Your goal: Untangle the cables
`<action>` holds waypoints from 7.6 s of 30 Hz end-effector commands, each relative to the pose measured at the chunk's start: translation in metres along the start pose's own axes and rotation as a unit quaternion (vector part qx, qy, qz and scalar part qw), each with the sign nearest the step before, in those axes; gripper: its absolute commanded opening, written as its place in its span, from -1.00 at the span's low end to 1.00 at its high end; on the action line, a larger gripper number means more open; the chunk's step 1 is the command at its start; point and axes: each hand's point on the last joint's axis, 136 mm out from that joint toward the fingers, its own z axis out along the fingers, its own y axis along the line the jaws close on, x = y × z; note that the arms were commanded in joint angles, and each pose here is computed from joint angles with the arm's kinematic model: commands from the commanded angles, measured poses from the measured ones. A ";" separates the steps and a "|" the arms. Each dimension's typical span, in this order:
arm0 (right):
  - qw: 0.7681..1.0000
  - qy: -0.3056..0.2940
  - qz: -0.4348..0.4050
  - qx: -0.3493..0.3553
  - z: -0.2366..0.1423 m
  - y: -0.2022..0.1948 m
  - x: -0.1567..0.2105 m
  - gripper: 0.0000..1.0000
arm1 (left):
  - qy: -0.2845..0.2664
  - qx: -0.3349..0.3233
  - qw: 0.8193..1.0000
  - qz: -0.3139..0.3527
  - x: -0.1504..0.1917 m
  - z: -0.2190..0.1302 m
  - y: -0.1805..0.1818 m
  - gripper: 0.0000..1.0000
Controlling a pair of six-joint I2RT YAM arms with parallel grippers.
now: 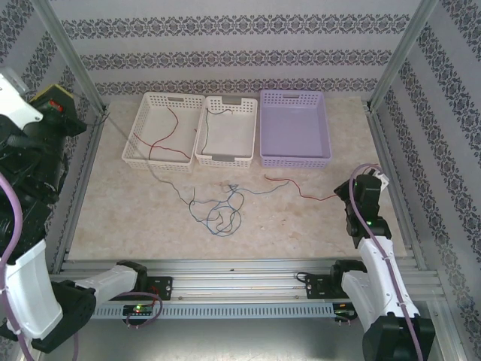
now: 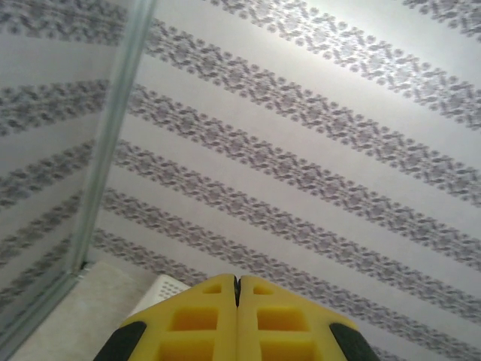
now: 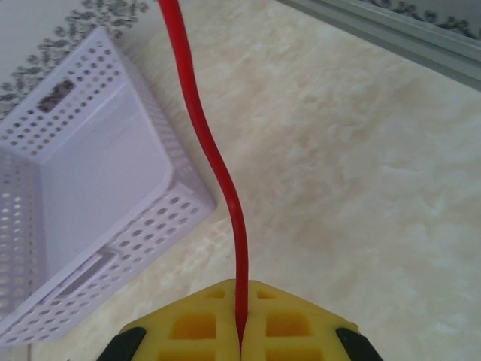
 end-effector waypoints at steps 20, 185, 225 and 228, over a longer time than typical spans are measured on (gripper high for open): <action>0.932 0.058 -0.208 -0.290 -0.053 0.214 0.045 -1.00 | 0.113 0.145 0.982 -0.036 0.086 0.030 -0.050 -1.00; 0.784 0.338 -0.326 -0.407 0.087 0.477 0.315 -1.00 | 0.212 0.094 0.968 0.102 0.292 -0.016 0.068 -1.00; 0.736 0.275 -0.390 -0.480 -0.073 0.439 0.182 0.08 | 0.221 0.095 0.966 0.098 0.295 -0.007 0.064 -1.00; 0.739 0.297 -0.393 -0.459 -0.073 0.396 0.203 0.10 | 0.223 0.103 0.966 0.087 0.290 -0.003 0.056 -1.00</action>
